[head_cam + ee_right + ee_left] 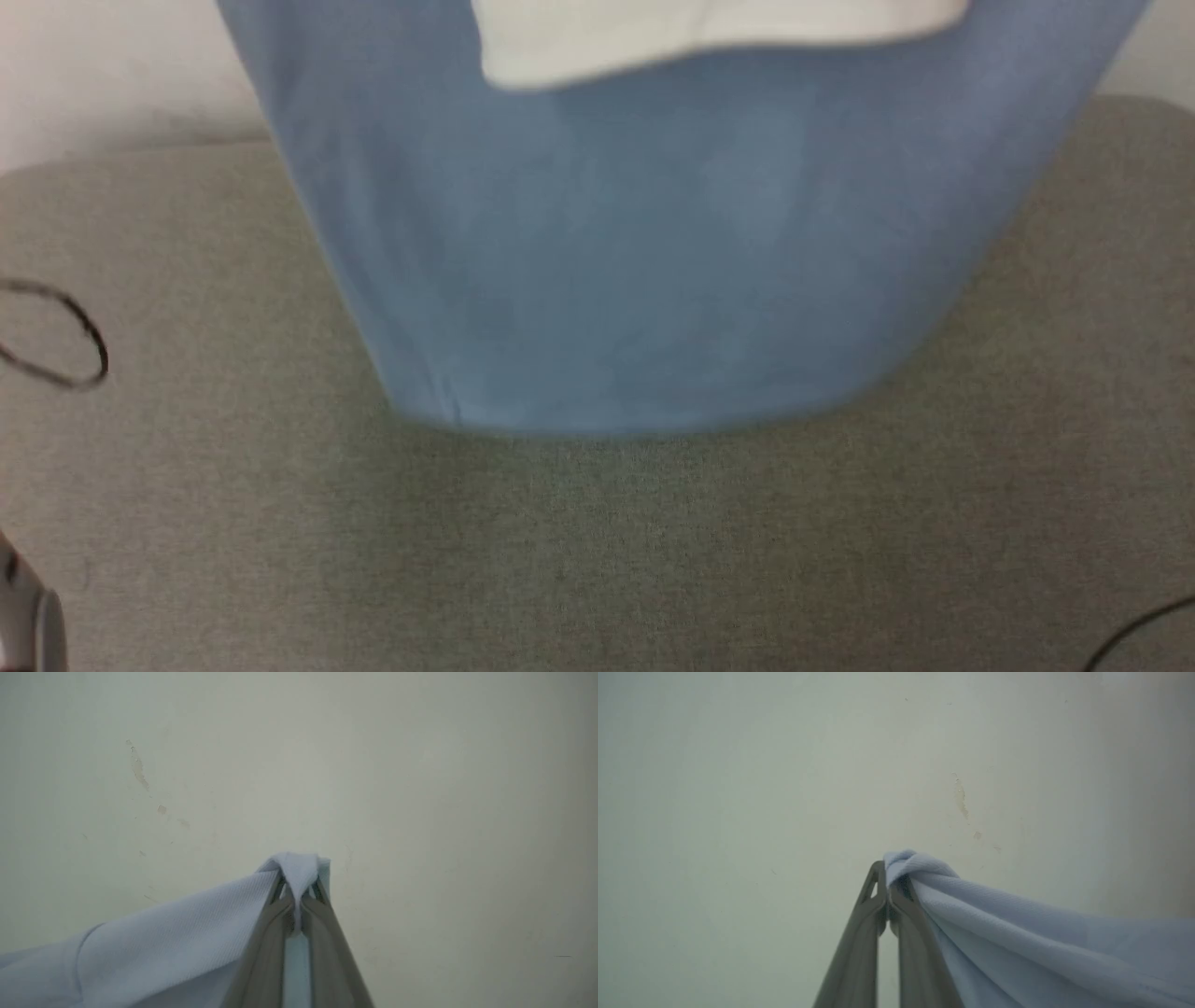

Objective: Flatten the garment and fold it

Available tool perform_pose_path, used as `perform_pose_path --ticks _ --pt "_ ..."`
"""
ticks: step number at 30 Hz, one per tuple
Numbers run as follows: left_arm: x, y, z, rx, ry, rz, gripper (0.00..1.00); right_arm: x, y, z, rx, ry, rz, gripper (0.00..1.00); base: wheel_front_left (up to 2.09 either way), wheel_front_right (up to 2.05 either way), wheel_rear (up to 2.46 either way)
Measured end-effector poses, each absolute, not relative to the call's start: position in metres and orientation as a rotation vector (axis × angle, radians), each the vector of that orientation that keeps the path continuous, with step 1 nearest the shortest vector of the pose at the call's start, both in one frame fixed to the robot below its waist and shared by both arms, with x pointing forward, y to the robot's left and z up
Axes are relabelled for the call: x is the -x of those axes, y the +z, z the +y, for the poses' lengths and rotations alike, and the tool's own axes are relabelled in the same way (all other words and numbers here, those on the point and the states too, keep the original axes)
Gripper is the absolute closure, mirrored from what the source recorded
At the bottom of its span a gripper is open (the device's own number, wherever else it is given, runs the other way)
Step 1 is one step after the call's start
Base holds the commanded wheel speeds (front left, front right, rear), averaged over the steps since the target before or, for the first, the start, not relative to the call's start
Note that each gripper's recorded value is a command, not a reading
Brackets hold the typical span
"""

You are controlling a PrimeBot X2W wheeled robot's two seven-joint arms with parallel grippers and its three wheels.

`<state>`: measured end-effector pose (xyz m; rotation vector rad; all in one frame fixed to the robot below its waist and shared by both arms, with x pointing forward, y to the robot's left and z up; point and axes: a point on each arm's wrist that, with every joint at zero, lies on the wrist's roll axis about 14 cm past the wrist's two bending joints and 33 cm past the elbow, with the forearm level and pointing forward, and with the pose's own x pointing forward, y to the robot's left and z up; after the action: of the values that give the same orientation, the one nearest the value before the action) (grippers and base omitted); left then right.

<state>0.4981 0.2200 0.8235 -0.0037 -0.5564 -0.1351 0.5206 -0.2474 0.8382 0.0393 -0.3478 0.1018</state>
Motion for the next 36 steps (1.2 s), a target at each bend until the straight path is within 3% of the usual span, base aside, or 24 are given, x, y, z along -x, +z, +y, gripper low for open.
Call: perform_pose_path --ticks 10,21,27,36 --pt "-0.597 0.795 0.233 -0.005 -0.068 -0.544 1.00 -0.615 0.784 -0.246 -0.056 0.062 -0.274 1.00 0.00 0.00 0.00" --pt "-0.648 0.695 0.232 0.001 -0.073 -0.366 1.00 -0.667 0.681 -0.228 -0.076 0.090 -0.098 1.00 0.00 0.00 0.00" --pt "-0.627 0.612 0.238 -0.039 -0.073 -0.175 1.00 -0.651 0.590 -0.218 -0.038 0.113 0.109 1.00 0.00 0.00 0.00" --pt "-0.547 0.536 0.257 -0.112 -0.073 0.096 1.00 -0.572 0.523 -0.245 0.010 0.092 0.337 1.00 0.00 0.00 0.00"
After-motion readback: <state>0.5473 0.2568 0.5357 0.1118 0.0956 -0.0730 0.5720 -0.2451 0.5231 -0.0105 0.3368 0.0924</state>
